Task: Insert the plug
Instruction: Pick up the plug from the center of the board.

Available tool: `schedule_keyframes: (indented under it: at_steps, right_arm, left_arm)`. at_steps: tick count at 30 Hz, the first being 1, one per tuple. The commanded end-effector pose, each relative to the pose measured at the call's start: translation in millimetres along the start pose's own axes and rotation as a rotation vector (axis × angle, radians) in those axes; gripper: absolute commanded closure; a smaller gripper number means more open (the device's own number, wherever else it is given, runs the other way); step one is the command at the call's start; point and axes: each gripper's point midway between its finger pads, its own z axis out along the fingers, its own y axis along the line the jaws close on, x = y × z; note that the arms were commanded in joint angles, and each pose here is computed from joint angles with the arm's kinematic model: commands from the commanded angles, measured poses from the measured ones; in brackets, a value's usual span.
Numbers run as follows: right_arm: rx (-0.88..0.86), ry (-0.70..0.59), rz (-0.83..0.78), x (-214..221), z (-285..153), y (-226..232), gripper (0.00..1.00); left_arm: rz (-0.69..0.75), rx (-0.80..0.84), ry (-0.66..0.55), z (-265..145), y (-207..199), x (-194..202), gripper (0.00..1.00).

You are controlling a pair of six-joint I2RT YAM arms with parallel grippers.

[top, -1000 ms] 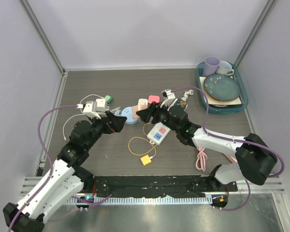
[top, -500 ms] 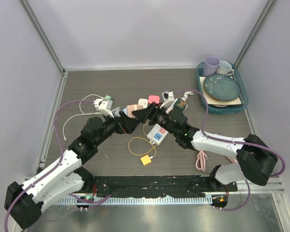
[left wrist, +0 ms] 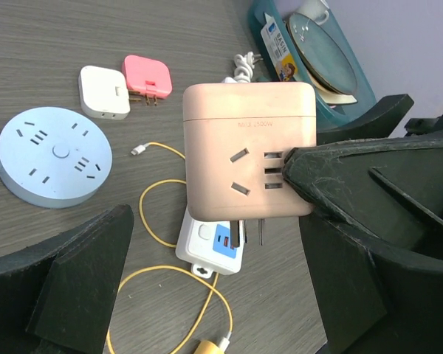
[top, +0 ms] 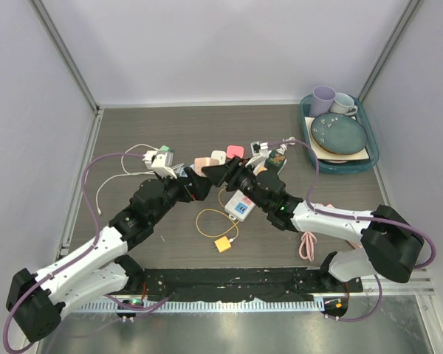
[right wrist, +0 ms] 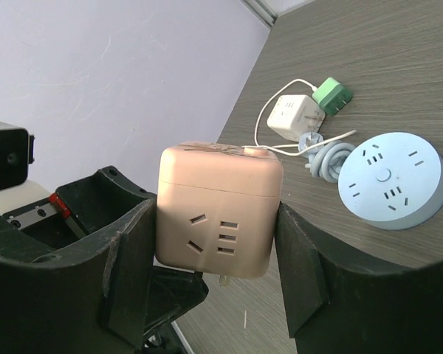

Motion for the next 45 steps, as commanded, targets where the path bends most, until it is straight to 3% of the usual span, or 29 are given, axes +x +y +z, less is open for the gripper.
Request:
schedule_keyframes:
  at_steps: [1, 11, 20, 23, 28, 31, 35, 37, 40, 45]
  right_arm:
    - [-0.054, -0.092, 0.103, -16.3, -6.4, 26.5, 0.99]
    - [-0.012, -0.096, 0.268, 1.2, -8.4, 33.6, 0.99]
    - [0.010, -0.052, 0.309, 17.3, -7.1, 36.5, 0.95]
    - [0.006, -0.039, 0.318, 21.7, -7.1, 38.0, 0.91]
    - [0.012, -0.050, 0.319, 19.0, -10.6, 35.9, 0.85]
    - [0.012, -0.067, 0.312, 12.9, -15.6, 36.0, 0.75]
    - [0.035, -0.066, 0.267, 5.1, -21.2, 33.8, 0.42]
    - [0.043, -0.064, 0.250, -1.1, -22.4, 32.8, 0.28]
    - [0.062, -0.046, 0.219, -10.3, -25.7, 29.1, 0.17]
    - [0.045, 0.048, 0.189, -26.0, -32.0, 24.1, 0.13]
  left_arm:
    - [-0.041, 0.040, -0.174, 0.7, -17.9, -41.2, 0.01]
    - [0.008, 0.127, -0.243, 3.6, -37.4, -46.5, 0.03]
    - [0.066, 0.130, -0.273, 4.9, -40.5, -54.9, 0.14]
    - [0.079, 0.142, -0.259, 7.1, -42.3, -51.7, 0.25]
    - [0.106, 0.164, -0.247, 7.3, -44.7, -46.9, 0.58]
    - [0.151, 0.186, -0.242, 5.4, -47.1, -45.2, 0.74]
    - [0.243, 0.216, -0.232, 1.8, -48.6, -40.7, 0.91]
    - [0.300, 0.224, -0.225, 0.3, -47.5, -37.9, 0.93]
    - [0.381, 0.237, -0.222, -2.7, -47.0, -36.8, 0.94]
    - [0.448, 0.245, -0.222, -5.0, -45.3, -34.3, 0.94]
